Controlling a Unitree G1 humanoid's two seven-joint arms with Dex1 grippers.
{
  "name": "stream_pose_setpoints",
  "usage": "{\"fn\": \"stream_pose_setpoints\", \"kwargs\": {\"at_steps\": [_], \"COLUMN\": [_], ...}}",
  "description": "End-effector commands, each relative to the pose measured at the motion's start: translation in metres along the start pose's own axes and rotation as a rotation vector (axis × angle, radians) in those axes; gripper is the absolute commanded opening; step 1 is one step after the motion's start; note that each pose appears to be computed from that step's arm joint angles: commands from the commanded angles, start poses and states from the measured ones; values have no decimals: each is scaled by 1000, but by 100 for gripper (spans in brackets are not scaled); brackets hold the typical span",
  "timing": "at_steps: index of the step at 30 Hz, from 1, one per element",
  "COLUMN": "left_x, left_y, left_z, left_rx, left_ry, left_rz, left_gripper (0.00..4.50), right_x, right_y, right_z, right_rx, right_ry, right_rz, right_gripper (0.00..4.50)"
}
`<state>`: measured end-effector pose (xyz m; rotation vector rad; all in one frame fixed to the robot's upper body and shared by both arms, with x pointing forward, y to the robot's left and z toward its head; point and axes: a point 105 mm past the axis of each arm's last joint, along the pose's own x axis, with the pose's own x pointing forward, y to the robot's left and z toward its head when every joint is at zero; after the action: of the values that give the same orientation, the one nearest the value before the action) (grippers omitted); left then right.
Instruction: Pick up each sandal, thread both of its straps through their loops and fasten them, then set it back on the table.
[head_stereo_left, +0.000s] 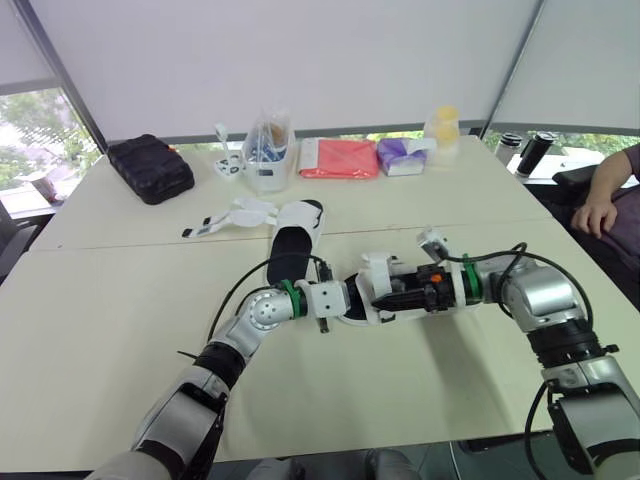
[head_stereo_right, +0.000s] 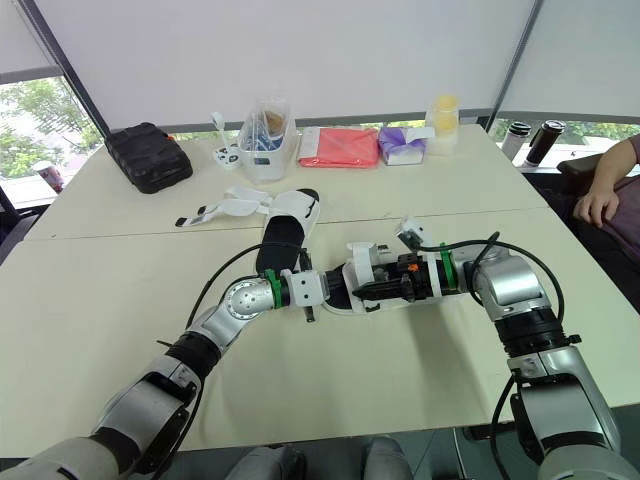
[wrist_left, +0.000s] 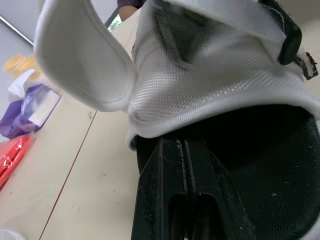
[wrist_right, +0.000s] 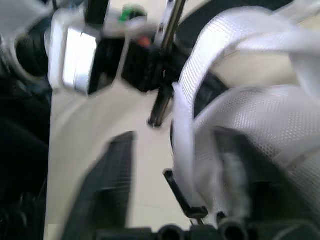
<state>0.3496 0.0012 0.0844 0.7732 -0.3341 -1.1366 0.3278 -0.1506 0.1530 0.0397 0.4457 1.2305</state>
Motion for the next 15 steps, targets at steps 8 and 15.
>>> {"fn": "stream_pose_setpoints", "kwargs": {"at_steps": [8, 15], "left_x": [0, 1], "left_y": [-29, -30], "left_z": [-13, -11], "left_rx": [-51, -43], "left_ry": [43, 33], "left_rz": [-93, -117], "left_gripper": [0, 0], "right_x": [-45, -30], "right_y": [40, 49], "right_z": [4, -64], "right_rx": [-41, 64], "right_ry": [-141, -12], "right_rz": [-211, -237], "right_gripper": [278, 278]}}
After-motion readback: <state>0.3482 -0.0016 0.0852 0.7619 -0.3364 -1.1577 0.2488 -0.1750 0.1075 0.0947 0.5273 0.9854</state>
